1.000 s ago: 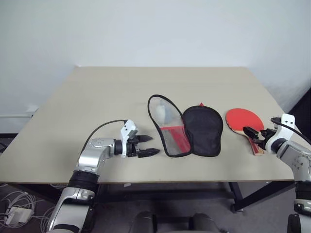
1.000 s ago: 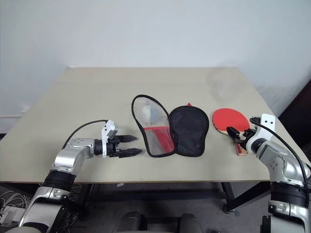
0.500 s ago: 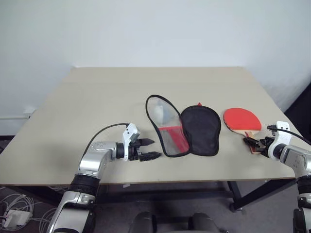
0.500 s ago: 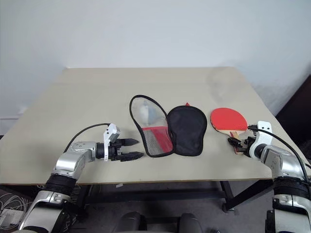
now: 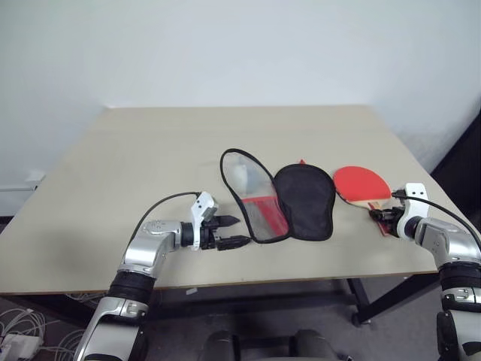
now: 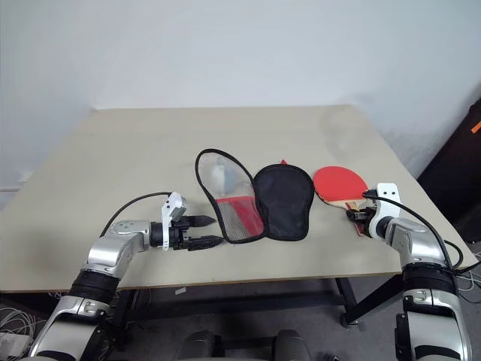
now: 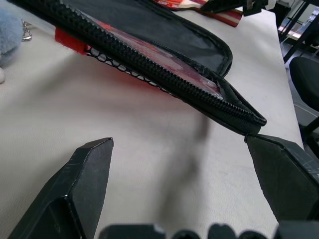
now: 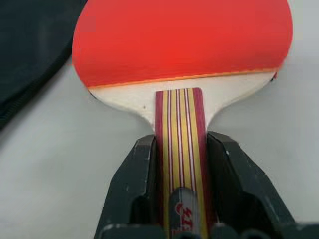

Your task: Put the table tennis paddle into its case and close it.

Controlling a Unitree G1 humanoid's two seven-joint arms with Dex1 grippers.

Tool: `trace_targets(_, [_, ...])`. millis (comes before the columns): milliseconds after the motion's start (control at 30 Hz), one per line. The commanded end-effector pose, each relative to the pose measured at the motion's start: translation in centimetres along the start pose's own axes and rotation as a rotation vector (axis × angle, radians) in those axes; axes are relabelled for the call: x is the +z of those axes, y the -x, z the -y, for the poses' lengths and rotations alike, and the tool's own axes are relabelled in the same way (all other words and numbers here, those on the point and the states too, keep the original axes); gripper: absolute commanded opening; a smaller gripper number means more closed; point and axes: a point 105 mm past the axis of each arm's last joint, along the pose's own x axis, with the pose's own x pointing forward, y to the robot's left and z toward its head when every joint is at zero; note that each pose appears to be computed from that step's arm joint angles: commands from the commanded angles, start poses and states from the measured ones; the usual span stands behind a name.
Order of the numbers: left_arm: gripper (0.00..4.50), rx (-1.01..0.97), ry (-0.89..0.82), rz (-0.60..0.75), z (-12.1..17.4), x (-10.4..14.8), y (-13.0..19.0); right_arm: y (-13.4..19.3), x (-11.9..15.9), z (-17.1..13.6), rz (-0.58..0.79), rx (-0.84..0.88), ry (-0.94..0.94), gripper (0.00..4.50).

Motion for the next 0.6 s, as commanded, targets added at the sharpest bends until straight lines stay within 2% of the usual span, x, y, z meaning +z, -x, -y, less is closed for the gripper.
trace_targets(33, [4.50,-0.013,-0.044,0.022,0.1,1.5,-0.3,0.5,2.3,-0.3,0.101,-0.013,-0.003,1.14])
trace_targets(200, [4.50,-0.031,-0.039,0.008,0.2,1.4,-0.4,2.7,4.2,-0.5,0.204,-0.072,-0.082,1.14])
trace_targets(367, [4.50,-0.069,-0.047,-0.013,0.3,1.6,-1.1,4.6,5.7,-4.9,0.262,0.004,-0.092,1.14])
trace_targets(500, [4.50,-0.093,-0.052,-0.016,0.1,2.0,-2.1,4.7,6.9,-9.9,0.302,0.054,-0.120,1.14])
trace_targets(600, [4.50,-0.108,-0.052,-0.019,0.2,2.0,-2.5,4.5,7.2,-12.0,0.308,0.069,-0.135,1.14])
